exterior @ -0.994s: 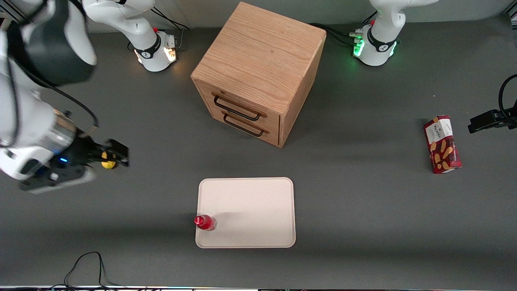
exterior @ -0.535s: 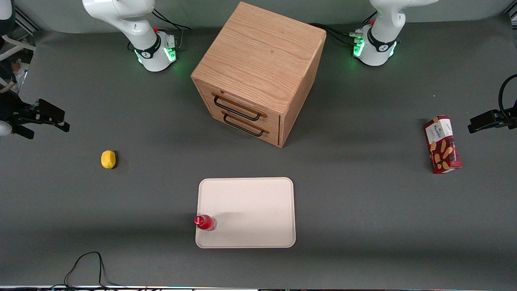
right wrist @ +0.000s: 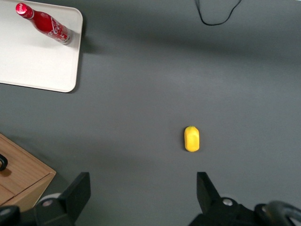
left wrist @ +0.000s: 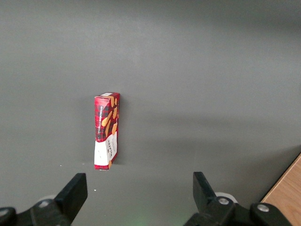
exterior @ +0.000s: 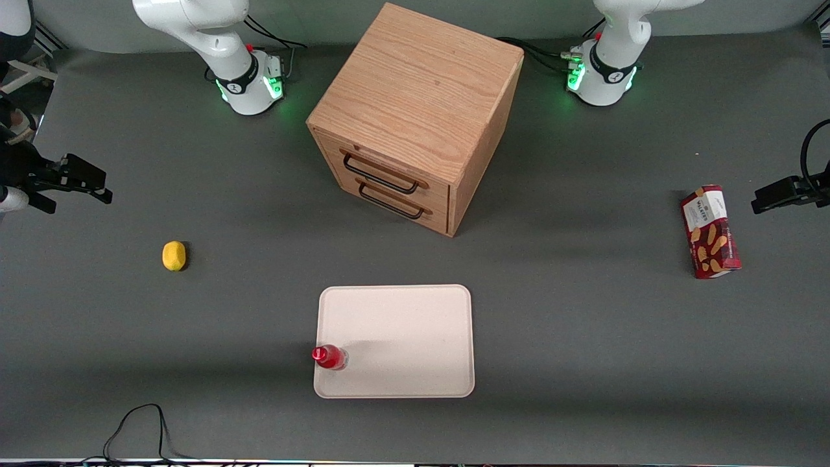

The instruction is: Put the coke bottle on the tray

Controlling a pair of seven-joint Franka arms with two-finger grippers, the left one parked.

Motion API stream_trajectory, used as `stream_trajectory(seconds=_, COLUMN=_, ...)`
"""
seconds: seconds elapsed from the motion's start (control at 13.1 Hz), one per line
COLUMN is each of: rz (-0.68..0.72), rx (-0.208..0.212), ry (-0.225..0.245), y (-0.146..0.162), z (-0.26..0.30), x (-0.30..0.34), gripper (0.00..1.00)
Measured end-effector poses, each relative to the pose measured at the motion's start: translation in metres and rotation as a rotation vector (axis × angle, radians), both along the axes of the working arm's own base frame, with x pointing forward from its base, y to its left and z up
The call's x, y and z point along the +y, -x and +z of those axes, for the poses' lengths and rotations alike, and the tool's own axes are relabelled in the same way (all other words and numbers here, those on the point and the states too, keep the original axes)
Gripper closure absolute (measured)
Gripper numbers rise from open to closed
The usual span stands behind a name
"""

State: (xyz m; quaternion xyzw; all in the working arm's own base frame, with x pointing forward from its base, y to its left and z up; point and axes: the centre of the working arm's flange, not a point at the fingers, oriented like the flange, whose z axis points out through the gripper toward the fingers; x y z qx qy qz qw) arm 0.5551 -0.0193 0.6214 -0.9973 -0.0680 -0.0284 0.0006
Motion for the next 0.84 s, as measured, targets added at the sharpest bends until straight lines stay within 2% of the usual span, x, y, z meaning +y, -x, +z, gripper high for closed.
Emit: stream_trajectory(seconds=0.84, rz=-0.018, rx=0.021, ry=0.012, y=0.006, z=0.008, x=-0.011, gripper=0.0)
